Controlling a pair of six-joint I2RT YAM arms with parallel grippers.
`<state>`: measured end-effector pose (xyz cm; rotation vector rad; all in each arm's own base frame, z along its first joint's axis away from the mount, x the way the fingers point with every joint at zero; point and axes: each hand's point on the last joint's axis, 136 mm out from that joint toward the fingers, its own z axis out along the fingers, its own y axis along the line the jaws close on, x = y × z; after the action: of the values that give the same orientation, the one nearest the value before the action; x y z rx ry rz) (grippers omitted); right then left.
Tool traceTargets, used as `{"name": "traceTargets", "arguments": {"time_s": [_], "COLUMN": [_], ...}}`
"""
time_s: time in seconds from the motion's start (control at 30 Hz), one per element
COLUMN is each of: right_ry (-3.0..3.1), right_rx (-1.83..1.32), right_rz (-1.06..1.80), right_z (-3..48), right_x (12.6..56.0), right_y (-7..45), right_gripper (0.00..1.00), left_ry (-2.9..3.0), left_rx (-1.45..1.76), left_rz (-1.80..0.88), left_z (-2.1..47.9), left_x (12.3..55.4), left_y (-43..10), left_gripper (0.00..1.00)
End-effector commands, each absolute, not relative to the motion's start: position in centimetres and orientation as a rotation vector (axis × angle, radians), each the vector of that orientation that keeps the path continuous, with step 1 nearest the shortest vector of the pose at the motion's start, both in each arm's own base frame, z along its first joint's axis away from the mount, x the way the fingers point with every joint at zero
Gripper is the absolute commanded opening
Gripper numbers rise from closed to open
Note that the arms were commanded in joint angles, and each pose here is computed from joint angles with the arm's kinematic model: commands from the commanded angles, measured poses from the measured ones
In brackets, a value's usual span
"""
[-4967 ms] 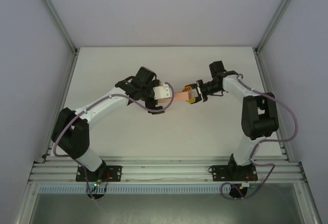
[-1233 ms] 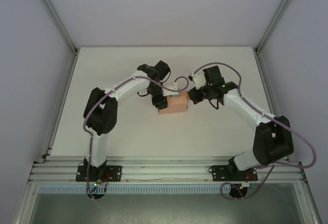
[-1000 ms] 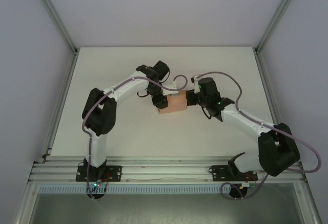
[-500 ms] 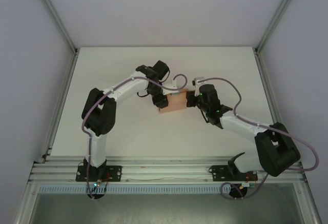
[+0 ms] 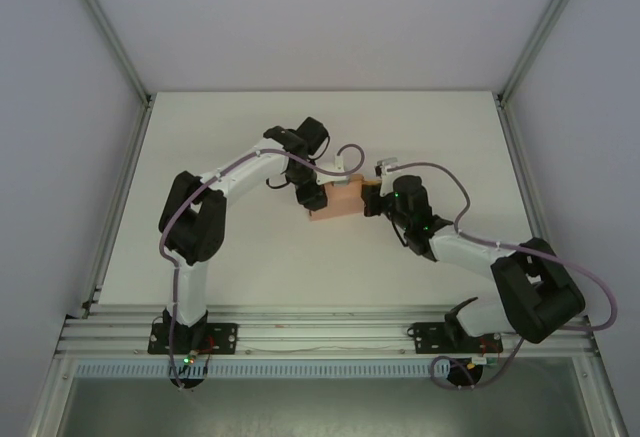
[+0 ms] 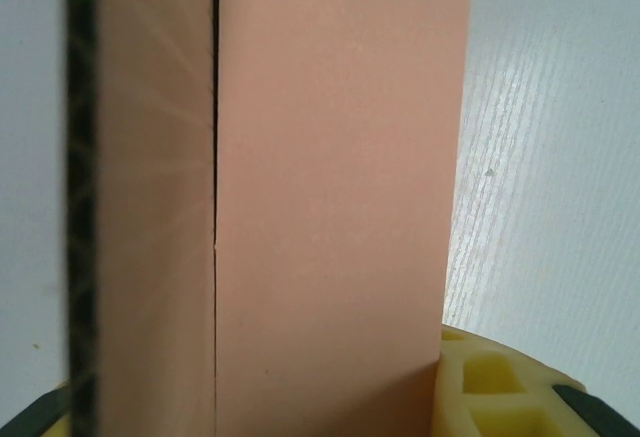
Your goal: Assemble paper box
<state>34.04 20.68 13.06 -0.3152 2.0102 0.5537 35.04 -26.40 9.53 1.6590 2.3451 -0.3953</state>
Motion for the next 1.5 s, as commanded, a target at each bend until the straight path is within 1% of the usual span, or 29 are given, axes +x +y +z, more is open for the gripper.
{"name": "traceTargets", "arguments": {"time_s": [0.0, 0.03, 0.1, 0.13, 0.2, 0.27, 0.3, 0.43, 0.47, 0.5, 0.57, 0.63, 0.77, 0.9, 0.97, 1.03, 1.23, 1.27, 1.3, 1.47], "right_ry": [2.326, 2.337, 2.349, 2.352, 2.354, 2.362, 2.374, 2.389, 2.391, 2.389, 2.383, 2.378, 2.371, 2.379, 2.383, 2.393, 2.418, 2.418, 2.416, 2.412], "right_rx": [-0.383, -0.37, -0.341, -0.338, -0.328, -0.312, -0.307, -0.283, -0.28, -0.275, -0.261, -0.258, -0.258, -0.227, -0.227, -0.231, -0.248, -0.248, -0.246, -0.245], "right_rz": [0.528, 0.49, 0.434, 0.424, 0.41, 0.386, 0.369, 0.35, 0.36, 0.366, 0.375, 0.384, 0.358, 0.326, 0.304, 0.274, 0.25, 0.249, 0.25, 0.266], "right_z": [4.9, 4.6, 4.5, 4.5, 4.6, 4.6, 4.4, 4.3, 4.4, 4.5, 5.1, 5.7, 7.1, 8.1, 8.5, 8.5, 7.9, 8.0, 8.0, 8.2], "right_x": [29.0, 29.2, 29.6, 29.6, 29.7, 29.7, 29.6, 29.4, 29.4, 29.4, 29.7, 30.0, 30.3, 30.7, 30.8, 30.8, 30.7, 30.7, 30.6, 30.4], "right_y": [19.8, 19.3, 18.6, 18.5, 18.3, 17.9, 17.6, 17.1, 17.3, 17.4, 17.5, 17.9, 18.6, 19.0, 19.4, 19.5, 19.8, 19.8, 19.8, 19.8], "right_gripper": [0.0, 0.0, 0.0, 0.0, 0.0, 0.0, 0.0, 0.0, 0.0, 0.0, 0.0, 0.0, 0.0, 0.0, 0.0, 0.0, 0.0, 0.0, 0.0, 0.0], "left_ry": [2.265, 2.265, 2.257, 2.253, 2.253, 2.249, 2.242, 2.233, 2.234, 2.248, 2.239, 2.257, 2.312, 2.331, 2.337, 2.355, 2.341, 2.343, 2.345, 2.375], "left_rx": [1.638, 1.636, 1.628, 1.624, 1.606, 1.596, 1.594, 1.564, 1.55, 1.539, 1.485, 1.412, 1.217, 1.09, 1.037, 0.993, 0.962, 0.961, 0.96, 0.948], "left_rz": [-0.359, -0.364, -0.37, -0.367, -0.36, -0.357, -0.355, -0.345, -0.343, -0.343, -0.318, -0.269, -0.205, -0.187, -0.186, -0.212, -0.238, -0.237, -0.235, -0.209], "left_z": [9.5, 9.7, 10.1, 10.4, 10.8, 11.2, 11.4, 12.3, 12.7, 12.5, 14.3, 14.9, 15.8, 16.2, 16.0, 15.7, 15.9, 15.9, 15.9, 15.2], "left_x": [37.6, 37.5, 37.4, 37.4, 37.4, 37.2, 37.2, 36.9, 36.8, 36.7, 36.6, 36.7, 36.5, 35.8, 35.8, 35.8, 36.5, 36.6, 36.7, 37.1], "left_y": [-27.2, -27.2, -27.3, -27.3, -27.2, -27.0, -27.0, -26.7, -26.7, -26.6, -26.1, -25.2, -23.0, -21.7, -21.4, -21.4, -21.8, -21.9, -21.9, -21.6], "left_gripper": [0.36, 0.39, 0.49, 0.51, 0.6, 0.63, 0.69, 0.78, 0.82, 0.91, 0.88, 0.88, 0.84, 0.73, 0.66, 0.55, 0.38, 0.34, 0.32, 0.29]}}
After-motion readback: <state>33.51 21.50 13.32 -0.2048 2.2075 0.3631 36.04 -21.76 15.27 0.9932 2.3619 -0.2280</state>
